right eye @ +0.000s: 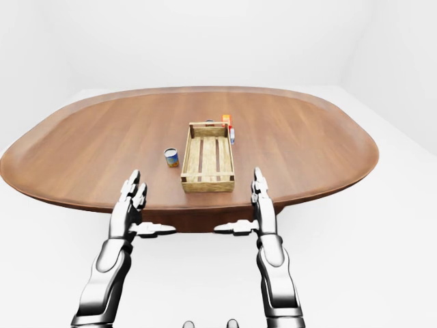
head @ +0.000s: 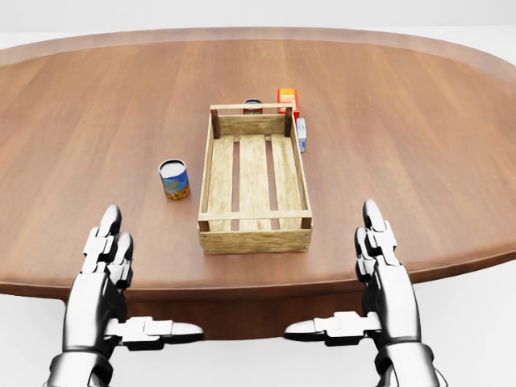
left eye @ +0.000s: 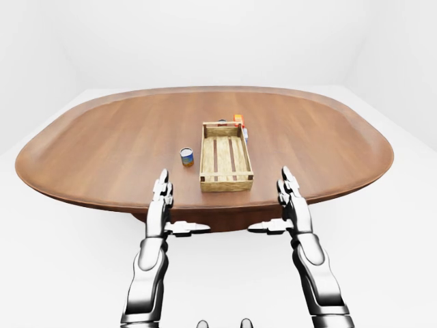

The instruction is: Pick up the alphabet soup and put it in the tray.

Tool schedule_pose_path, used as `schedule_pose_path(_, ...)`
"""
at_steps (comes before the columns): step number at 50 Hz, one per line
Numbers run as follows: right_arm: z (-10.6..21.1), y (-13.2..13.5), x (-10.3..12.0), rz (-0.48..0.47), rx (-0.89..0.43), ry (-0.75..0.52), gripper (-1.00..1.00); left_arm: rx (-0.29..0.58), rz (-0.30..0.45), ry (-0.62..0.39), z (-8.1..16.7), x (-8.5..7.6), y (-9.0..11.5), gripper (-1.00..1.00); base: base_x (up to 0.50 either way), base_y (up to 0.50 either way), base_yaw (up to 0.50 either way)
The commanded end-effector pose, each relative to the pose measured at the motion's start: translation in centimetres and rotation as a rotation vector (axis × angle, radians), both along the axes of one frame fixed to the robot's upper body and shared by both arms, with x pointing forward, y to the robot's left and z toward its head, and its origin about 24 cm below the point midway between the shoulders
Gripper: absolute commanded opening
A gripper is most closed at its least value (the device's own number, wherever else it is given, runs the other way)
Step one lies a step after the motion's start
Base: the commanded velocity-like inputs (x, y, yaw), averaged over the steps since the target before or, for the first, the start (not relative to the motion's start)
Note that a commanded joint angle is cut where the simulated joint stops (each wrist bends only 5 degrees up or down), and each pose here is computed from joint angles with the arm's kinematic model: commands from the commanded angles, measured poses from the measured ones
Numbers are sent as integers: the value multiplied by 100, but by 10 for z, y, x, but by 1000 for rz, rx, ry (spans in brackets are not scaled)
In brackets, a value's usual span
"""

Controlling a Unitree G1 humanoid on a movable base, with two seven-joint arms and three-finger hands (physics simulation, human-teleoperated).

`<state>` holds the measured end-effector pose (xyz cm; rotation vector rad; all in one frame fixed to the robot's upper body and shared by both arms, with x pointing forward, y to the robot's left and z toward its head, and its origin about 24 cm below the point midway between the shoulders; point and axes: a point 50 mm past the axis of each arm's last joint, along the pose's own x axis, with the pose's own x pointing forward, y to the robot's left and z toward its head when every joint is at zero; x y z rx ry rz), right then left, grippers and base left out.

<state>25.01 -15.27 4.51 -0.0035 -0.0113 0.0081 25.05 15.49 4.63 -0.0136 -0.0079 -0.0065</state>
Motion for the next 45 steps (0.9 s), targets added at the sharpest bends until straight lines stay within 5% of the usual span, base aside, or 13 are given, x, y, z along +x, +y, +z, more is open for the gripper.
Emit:
schedule_pose_path(1, 13, -7, -12, 13, -14, -36, 100, -28, -15, -39, 17, -11, 12, 100, 0, 0, 0)
schedule_pose_path(14, 26, -6, -26, 17, -25, -67, 100, -34, -18, -57, 15, -23, 15, 100, 0, 0, 0)
schedule_pose_path(45, 56, -19, -54, -35, -26, -184, 100, -51, 31, -213, 57, -51, 37, 100, 0, 0, 0)
